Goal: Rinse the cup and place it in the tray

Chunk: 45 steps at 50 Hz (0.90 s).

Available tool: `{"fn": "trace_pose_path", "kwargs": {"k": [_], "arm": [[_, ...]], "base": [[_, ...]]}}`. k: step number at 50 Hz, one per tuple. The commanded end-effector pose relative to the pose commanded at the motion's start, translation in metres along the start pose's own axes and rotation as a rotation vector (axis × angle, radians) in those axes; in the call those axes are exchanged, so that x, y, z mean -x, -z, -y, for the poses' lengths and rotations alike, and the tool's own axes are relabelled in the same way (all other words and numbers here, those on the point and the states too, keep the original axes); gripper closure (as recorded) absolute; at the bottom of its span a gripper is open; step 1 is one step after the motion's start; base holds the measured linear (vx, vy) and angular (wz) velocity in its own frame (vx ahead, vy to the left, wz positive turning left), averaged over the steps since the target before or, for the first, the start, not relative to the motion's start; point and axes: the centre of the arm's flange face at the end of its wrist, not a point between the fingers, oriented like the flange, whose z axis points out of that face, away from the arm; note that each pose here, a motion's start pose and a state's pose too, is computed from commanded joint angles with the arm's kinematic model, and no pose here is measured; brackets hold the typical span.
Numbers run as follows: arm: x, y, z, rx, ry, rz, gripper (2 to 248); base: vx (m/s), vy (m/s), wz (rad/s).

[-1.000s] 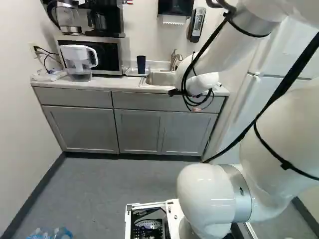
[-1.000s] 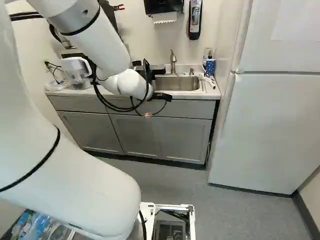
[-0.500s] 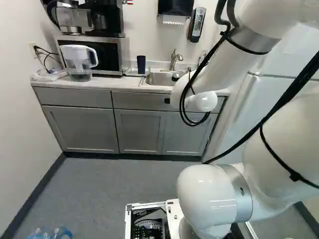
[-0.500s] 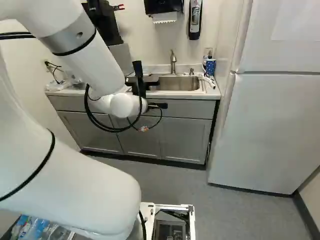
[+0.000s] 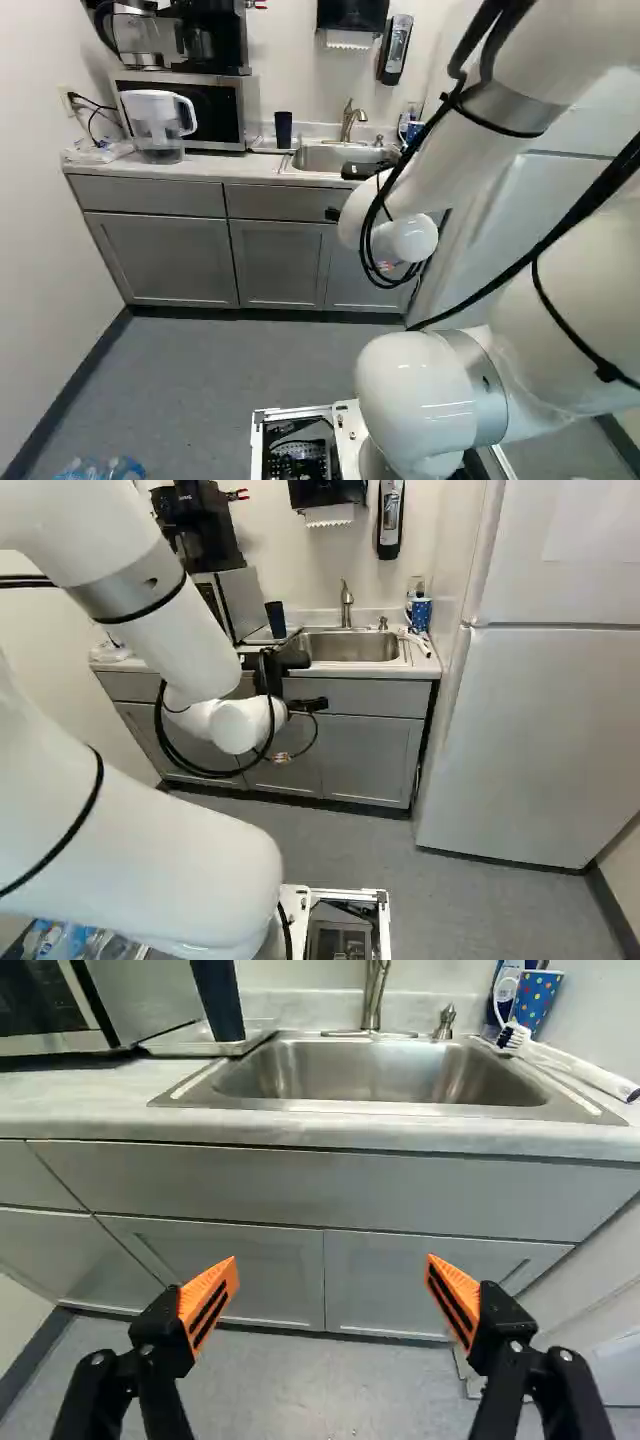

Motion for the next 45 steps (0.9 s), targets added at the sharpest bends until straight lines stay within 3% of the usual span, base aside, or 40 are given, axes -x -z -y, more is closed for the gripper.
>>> {"fn": "trace_pose_path", "kwargs": {"k": [22,45], "arm": [[0.023,0.016,0.006,-0.021,0.002,-0.048,3],[0.034,0.024,0.008,-0.031,0.002,-0.071,3]], "base": [[0.000,0.000,0.000],[0.000,0.000,0.000]]}}
